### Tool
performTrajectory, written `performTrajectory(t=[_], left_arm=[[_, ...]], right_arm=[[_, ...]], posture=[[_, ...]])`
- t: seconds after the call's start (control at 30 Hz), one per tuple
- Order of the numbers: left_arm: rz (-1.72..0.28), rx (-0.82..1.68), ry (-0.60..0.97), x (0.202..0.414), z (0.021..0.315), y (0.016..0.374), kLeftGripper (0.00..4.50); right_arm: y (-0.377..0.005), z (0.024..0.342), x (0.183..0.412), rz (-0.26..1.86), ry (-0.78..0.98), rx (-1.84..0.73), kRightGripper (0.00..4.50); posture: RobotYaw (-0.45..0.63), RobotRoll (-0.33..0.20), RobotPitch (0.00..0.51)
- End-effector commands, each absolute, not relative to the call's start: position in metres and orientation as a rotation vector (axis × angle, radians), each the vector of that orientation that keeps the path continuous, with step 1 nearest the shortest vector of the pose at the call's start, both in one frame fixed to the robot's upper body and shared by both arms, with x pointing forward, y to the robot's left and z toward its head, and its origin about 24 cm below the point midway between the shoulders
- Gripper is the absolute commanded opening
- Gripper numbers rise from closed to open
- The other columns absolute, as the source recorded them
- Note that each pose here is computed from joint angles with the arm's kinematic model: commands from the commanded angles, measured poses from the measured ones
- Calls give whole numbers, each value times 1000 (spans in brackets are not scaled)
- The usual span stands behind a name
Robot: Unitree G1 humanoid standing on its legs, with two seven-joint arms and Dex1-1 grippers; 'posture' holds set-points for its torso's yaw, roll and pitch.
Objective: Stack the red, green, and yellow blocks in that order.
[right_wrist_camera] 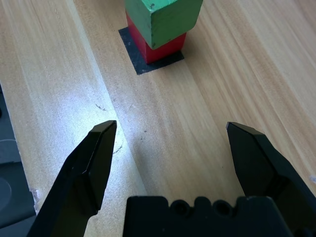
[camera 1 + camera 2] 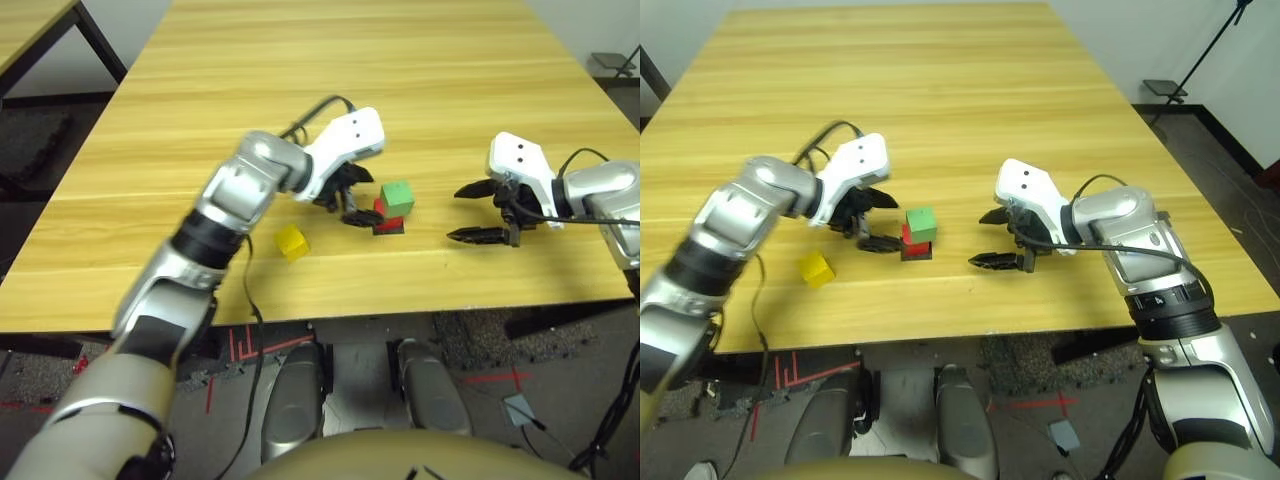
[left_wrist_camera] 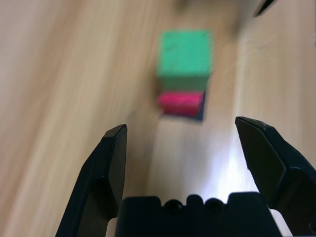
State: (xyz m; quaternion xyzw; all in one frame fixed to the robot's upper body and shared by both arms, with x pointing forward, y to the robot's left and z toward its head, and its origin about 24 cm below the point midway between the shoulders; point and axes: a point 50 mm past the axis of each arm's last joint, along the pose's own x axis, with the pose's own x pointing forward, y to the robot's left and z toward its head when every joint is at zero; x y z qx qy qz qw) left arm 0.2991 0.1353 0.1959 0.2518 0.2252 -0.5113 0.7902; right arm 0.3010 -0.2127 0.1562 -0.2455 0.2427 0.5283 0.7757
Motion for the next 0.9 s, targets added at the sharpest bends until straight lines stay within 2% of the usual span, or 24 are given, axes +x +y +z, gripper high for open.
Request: performTrajectory(t=[0.03, 0.23, 0.47, 0.8, 0.83, 0.9], left_arm=[[-997, 520, 575, 279, 189, 159, 4479], [-831, 462, 682, 253, 173, 184, 4479], [-778, 432, 702, 251, 155, 183, 4479], [-783, 446, 719, 252, 128, 183, 4479], [-775, 449, 718, 253, 128, 184, 4071], [-771, 453, 714, 254, 127, 185, 3565]], right_arm=[[-210, 157, 303, 1167, 519, -528, 4500], [-206, 157, 310, 1193, 510, -539, 4500], [-201, 161, 317, 1218, 499, -548, 4500], [-201, 160, 315, 1221, 500, -544, 4500], [-201, 160, 315, 1220, 501, -544, 4500], [-202, 161, 314, 1215, 499, -542, 4500]], posture=[[181, -64, 97], [220, -71, 94], [237, -81, 95], [220, -86, 99], [215, -86, 97], [212, -86, 98]])
